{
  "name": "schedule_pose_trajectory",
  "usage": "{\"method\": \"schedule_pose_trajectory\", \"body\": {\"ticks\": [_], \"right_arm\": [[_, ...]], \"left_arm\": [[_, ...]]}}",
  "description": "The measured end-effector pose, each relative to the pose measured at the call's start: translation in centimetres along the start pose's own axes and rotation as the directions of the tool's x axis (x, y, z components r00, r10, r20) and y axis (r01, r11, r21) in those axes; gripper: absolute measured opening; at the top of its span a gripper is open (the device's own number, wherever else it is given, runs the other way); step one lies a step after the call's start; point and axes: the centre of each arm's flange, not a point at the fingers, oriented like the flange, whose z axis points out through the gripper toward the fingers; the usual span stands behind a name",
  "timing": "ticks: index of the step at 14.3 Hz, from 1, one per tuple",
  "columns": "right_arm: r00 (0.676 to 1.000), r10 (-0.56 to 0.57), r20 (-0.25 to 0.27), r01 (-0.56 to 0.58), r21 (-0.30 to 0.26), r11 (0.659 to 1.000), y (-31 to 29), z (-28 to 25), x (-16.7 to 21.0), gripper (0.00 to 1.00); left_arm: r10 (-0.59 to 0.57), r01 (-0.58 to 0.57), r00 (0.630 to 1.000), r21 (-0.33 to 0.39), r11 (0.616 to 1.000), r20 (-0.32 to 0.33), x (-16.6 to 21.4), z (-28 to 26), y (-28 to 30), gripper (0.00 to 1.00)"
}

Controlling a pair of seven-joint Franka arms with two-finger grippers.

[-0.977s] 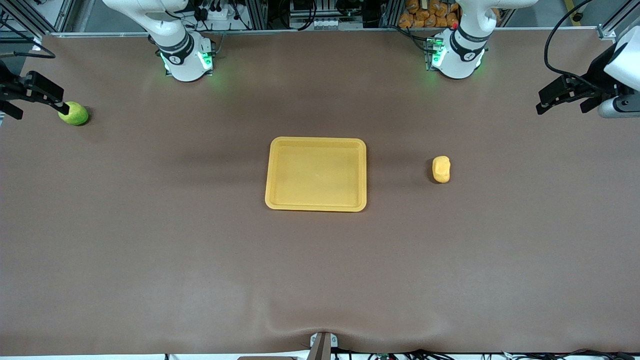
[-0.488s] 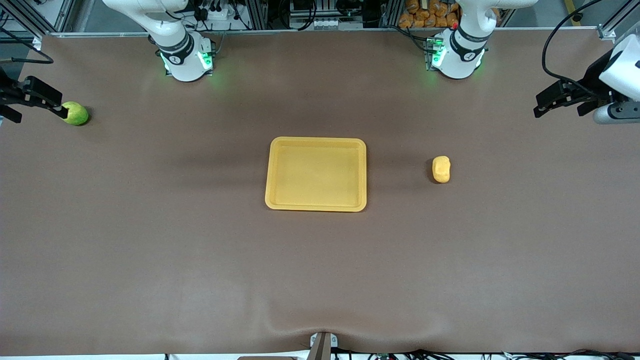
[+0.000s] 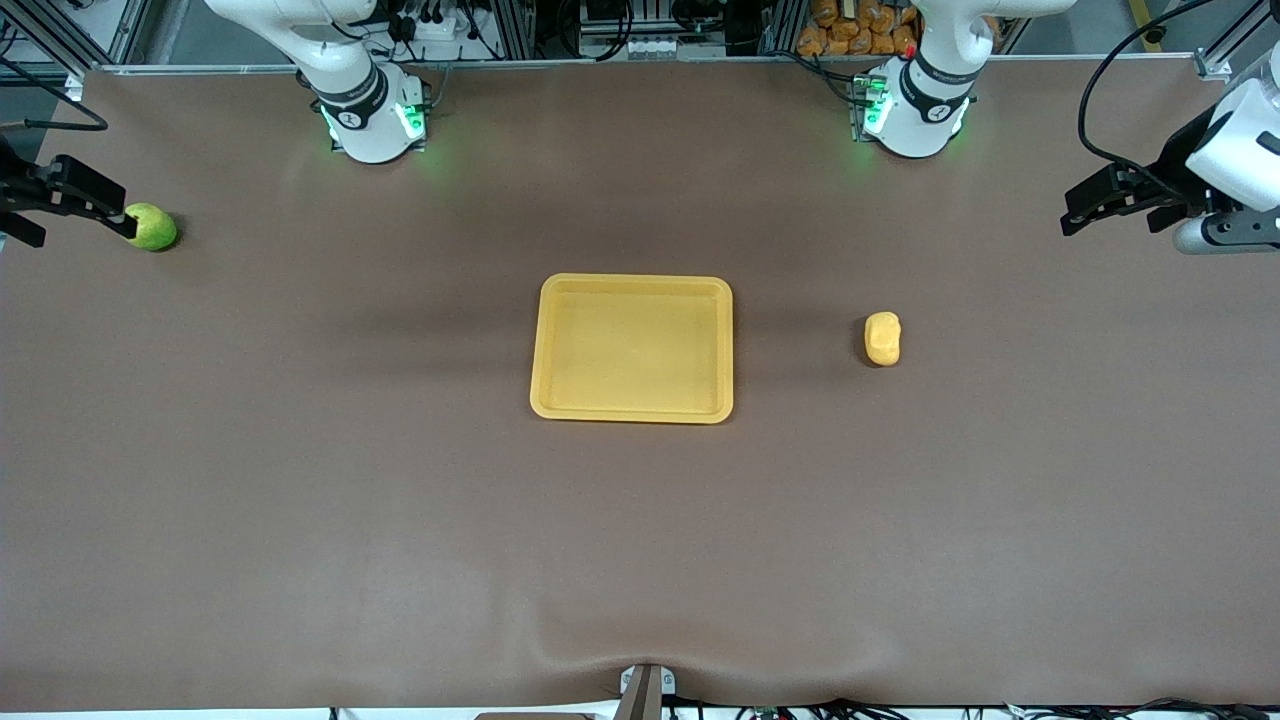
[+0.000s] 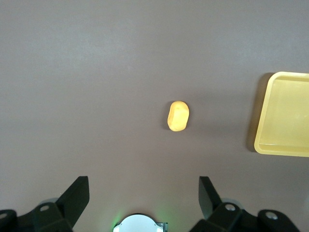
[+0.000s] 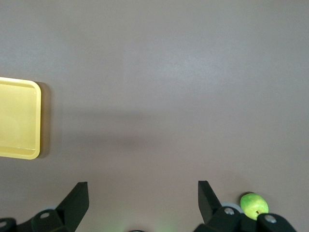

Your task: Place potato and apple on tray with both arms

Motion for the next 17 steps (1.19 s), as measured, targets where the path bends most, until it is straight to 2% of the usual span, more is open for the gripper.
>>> {"method": "schedule_pose_trajectory", "body": {"ticks": [5, 13, 17], "right_arm": [[0.999, 0.025, 0.029, -0.025, 0.004, 1.0, 1.4, 1.5, 0.7, 1.0], [0.998, 0.042, 0.044, -0.043, 0.006, 0.999, 2.4, 2.2, 1.0, 1.0], [0.994, 0.076, 0.083, -0.077, 0.011, 0.997, 4.4, 4.3, 1.7, 1.0]], "left_arm": [[0.001, -0.001, 1.0, 0.001, 1.0, 0.007, 0.2, 0.6, 0.1, 1.0], [0.008, -0.008, 1.0, 0.001, 1.0, -0.001, 0.9, 3.4, 0.6, 1.0], [0.021, -0.021, 1.0, 0.001, 1.0, -0.017, 1.4, 6.7, 1.3, 1.0]]}}
